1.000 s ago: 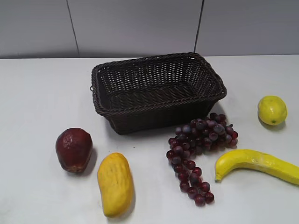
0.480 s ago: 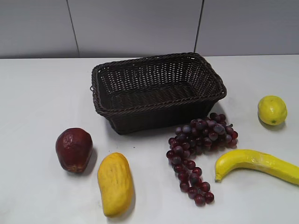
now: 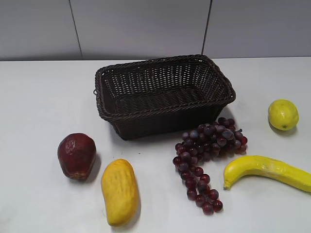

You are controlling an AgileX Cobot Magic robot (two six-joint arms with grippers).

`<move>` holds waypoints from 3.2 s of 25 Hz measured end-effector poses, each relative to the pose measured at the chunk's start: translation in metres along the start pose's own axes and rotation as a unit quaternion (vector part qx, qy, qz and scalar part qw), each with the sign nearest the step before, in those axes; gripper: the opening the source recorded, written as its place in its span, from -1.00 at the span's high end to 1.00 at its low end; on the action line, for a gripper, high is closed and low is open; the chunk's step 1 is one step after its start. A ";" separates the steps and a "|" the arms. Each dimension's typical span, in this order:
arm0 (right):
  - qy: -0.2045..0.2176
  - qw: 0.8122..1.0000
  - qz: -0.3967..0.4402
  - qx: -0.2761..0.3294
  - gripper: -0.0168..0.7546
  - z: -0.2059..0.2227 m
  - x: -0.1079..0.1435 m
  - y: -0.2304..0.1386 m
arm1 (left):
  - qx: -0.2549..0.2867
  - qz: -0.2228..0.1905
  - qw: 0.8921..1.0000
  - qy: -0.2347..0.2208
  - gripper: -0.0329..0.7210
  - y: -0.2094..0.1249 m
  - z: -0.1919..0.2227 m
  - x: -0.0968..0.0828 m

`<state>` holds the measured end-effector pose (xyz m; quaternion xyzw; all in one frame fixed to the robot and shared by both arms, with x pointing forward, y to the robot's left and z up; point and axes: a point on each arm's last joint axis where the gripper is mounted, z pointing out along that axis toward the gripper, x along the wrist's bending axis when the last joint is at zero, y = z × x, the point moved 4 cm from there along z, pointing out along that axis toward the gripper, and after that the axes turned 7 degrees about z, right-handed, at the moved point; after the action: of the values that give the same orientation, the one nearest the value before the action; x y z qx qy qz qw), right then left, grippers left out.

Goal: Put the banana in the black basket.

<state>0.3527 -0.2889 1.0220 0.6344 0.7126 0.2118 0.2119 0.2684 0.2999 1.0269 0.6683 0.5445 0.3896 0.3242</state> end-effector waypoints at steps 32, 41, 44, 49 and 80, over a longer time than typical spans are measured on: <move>0.124 0.926 -0.337 0.116 -0.58 0.151 0.027 0.040 | 0.000 0.000 1.000 0.000 -0.61 0.000 0.000 0.000; 0.122 0.910 -0.376 0.123 -0.58 0.188 0.026 0.036 | 0.000 0.000 1.000 0.000 -0.61 0.000 0.000 0.000; 0.124 0.900 -0.400 0.124 -0.58 0.197 0.026 0.034 | 0.000 0.000 1.000 0.000 -0.61 0.000 0.000 0.000; 0.120 0.893 -0.417 0.121 -0.58 0.209 0.025 0.033 | 0.000 0.000 1.000 0.000 -0.61 0.000 0.000 0.000; 0.122 0.892 -0.416 0.125 0.15 0.223 0.026 0.032 | 0.000 0.000 1.000 0.001 -0.61 0.000 0.000 0.000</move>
<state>0.5035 -0.2528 0.8567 0.2699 0.9523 0.0894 0.1110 0.2684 0.3001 1.0269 0.6683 0.5445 0.3902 0.3234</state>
